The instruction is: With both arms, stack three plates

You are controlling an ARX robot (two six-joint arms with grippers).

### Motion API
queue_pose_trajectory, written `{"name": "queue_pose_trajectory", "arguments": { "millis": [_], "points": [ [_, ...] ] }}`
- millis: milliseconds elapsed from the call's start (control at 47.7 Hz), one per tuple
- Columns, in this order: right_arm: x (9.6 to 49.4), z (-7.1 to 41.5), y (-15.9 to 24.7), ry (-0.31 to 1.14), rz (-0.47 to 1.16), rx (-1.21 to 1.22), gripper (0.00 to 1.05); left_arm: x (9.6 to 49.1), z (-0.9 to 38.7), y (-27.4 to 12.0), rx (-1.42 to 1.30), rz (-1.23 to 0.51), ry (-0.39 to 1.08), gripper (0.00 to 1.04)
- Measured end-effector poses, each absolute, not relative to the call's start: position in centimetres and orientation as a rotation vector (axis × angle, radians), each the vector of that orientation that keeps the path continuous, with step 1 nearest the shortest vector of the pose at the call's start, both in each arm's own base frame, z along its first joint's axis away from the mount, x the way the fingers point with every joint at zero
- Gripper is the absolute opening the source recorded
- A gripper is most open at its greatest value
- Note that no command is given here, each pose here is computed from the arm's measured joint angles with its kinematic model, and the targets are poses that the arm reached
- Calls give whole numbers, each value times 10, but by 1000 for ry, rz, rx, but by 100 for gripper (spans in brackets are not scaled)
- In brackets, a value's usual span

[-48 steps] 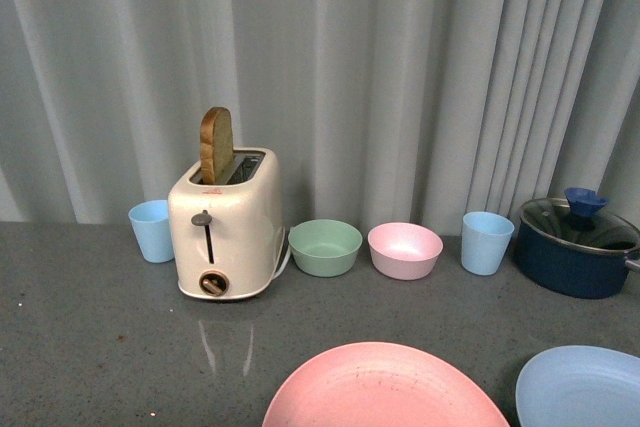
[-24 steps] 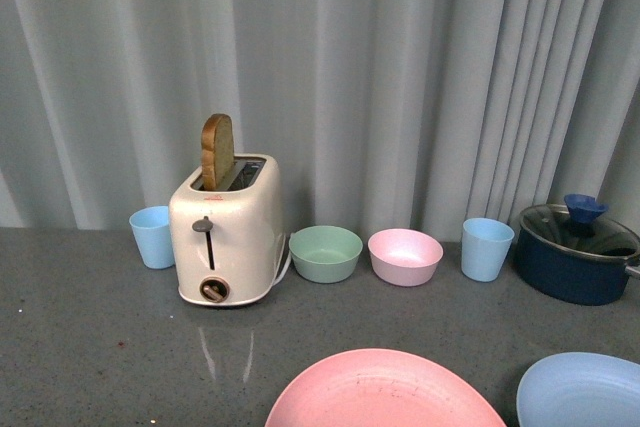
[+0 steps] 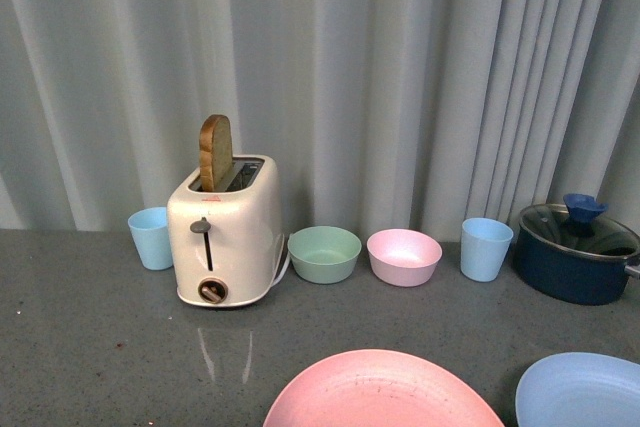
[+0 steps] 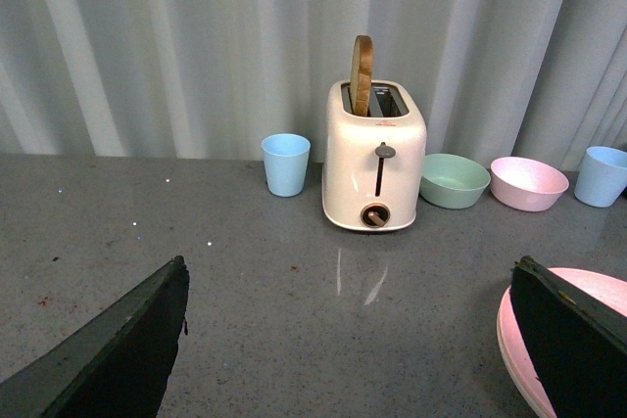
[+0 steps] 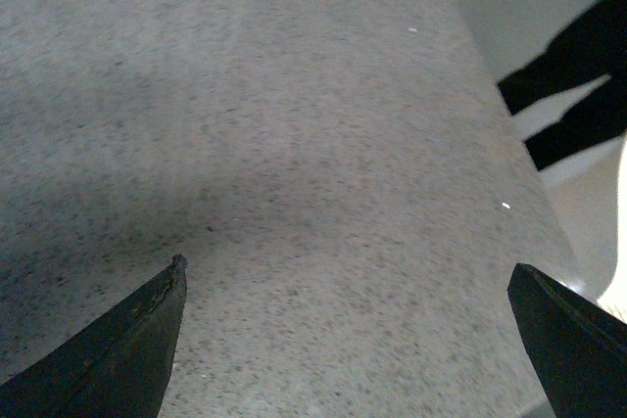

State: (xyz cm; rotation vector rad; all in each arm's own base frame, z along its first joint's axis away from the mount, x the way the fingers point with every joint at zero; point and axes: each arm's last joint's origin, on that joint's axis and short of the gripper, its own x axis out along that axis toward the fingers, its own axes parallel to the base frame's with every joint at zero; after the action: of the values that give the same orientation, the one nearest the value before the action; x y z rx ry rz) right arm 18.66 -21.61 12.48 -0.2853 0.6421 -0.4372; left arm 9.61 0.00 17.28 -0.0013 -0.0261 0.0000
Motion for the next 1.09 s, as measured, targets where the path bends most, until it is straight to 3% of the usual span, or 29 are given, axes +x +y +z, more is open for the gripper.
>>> {"name": "queue_pose_trajectory", "arguments": {
  "millis": [357,1091],
  "points": [
    [239,94,-189,632,-159,-321,97,96,173,0,-1,0,-26,98],
    [284,40,-162,658,-45,-96,97,96,173,0,-1,0,-26,98]
  ]
}}
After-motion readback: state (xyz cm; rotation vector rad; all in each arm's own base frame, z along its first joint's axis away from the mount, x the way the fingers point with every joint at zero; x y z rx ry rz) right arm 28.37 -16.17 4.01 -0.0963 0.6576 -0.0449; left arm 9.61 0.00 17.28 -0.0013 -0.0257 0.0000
